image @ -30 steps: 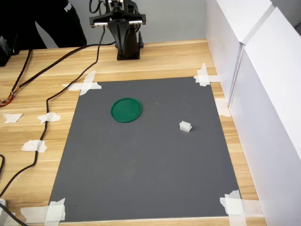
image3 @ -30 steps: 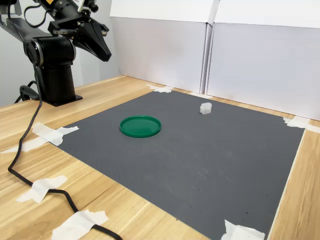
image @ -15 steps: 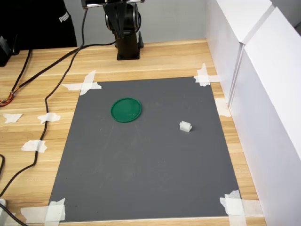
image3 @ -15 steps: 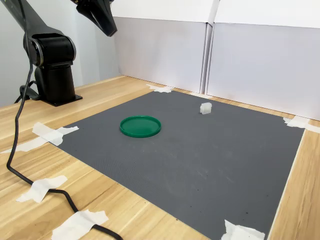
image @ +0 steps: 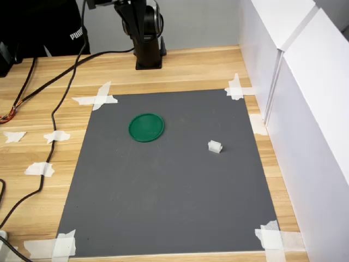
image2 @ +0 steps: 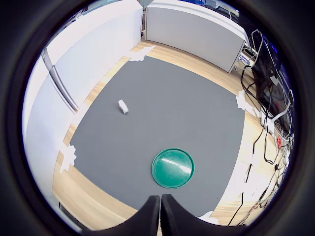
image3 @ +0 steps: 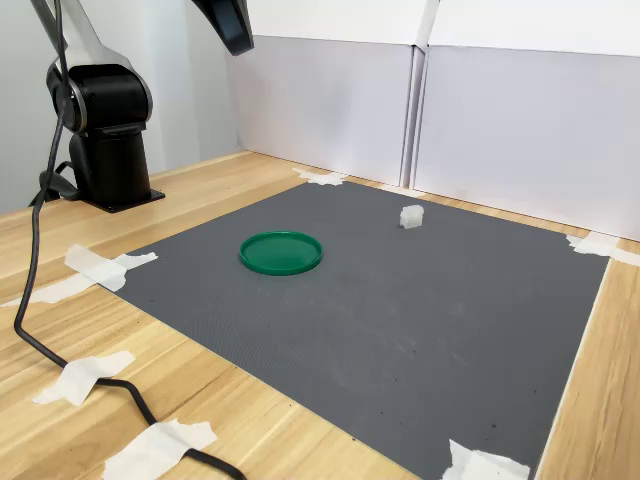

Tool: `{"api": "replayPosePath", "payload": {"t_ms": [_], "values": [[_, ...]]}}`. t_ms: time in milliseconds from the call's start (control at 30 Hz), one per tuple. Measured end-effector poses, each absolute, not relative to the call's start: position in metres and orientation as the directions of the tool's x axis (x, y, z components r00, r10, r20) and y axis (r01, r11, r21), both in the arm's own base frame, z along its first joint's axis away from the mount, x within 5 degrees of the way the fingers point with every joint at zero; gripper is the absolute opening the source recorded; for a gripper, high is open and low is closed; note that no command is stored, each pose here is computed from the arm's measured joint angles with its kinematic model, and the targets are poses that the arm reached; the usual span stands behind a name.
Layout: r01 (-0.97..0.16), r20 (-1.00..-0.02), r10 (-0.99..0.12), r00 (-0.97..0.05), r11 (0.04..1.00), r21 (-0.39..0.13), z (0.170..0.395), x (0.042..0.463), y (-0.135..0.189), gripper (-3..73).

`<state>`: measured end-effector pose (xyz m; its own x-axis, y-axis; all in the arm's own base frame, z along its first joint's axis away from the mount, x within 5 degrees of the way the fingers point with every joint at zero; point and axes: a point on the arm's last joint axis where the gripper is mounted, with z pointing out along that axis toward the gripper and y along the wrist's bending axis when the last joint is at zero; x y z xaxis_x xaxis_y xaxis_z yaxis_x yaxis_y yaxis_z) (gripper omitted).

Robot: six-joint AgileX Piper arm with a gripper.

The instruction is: Grasp a white terminal and put it on the green lid.

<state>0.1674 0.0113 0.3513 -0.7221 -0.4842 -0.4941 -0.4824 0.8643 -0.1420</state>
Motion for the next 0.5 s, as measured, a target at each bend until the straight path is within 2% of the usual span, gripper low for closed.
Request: {"api": "replayPosePath", "payload": {"t_ms": [100,200,300,400,500], "values": [[-0.57,-0.451,-0.554,-0.7,0.814,-0.116,0.35,0.176,0.015,-1.6],[-0.629,-0.449,-0.597,-0.665,0.772,-0.093,0.347,0.187,0.019,-1.3],[-0.668,-0.437,-0.631,-0.641,0.739,-0.086,0.343,0.193,0.02,1.8],[-0.711,-0.413,-0.675,-0.611,0.698,-0.09,0.337,0.2,0.02,9.5],[-0.743,-0.388,-0.711,-0.587,0.663,-0.09,0.331,0.209,0.02,21.9]]}}
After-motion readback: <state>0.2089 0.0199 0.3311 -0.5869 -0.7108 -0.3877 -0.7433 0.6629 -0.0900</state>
